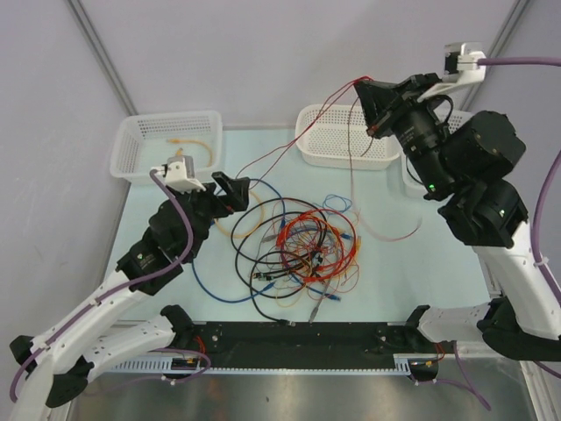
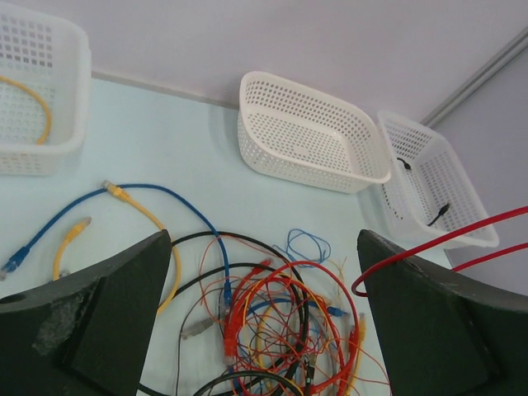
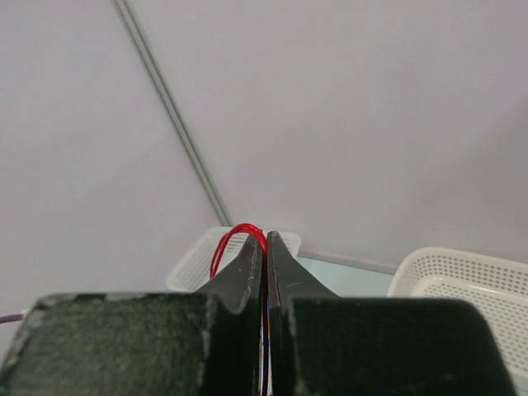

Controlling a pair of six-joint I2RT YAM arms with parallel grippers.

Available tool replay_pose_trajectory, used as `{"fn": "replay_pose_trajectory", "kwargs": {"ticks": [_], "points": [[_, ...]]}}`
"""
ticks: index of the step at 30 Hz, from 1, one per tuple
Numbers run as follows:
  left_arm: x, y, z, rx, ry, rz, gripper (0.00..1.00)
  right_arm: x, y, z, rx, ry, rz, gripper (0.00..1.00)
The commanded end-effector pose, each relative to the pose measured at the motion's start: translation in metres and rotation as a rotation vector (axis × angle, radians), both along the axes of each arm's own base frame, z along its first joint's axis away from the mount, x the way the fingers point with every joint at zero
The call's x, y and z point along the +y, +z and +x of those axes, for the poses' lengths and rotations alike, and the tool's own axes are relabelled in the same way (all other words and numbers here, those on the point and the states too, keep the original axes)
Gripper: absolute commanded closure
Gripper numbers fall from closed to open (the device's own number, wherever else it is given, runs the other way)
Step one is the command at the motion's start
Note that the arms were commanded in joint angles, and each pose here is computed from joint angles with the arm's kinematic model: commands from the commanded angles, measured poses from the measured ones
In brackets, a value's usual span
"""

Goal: Untangle the cables

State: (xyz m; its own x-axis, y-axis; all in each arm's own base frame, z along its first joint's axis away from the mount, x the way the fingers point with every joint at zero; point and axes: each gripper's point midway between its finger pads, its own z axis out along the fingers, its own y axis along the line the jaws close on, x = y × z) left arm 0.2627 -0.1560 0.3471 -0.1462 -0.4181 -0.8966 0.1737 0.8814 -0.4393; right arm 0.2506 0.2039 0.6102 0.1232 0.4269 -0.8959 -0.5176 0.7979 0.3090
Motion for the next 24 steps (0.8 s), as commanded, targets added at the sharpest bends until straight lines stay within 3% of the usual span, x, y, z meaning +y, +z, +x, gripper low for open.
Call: {"fn": "replay_pose_trajectory", "kwargs": {"ticks": [1, 6, 10, 17, 24], "points": [[-0.001, -0.034, -0.002, 0.097, 0.015, -0.03, 0.01, -0.004, -0.014, 0.028, 0.048, -0.114, -0.06, 1.0], [0.009, -0.093, -0.012, 0.269, 0.064, 0.021, 0.0, -0.023, -0.036, 0.071, 0.14, -0.177, -0.02, 1.0], [0.008, -0.103, -0.023, 0.316, -0.004, 0.08, 0.01, -0.019, -0.052, 0.082, 0.178, -0.156, -0.015, 1.0], [-0.026, -0.013, -0.05, -0.03, -0.331, -0.05, 0.0, -0.013, -0.092, 0.087, 0.24, -0.145, -0.025, 1.0], [-0.045, 0.064, -0.079, -0.206, -0.527, -0.15, 0.0, -0.013, -0.11, 0.089, 0.269, -0.157, -0.055, 1.0]]}}
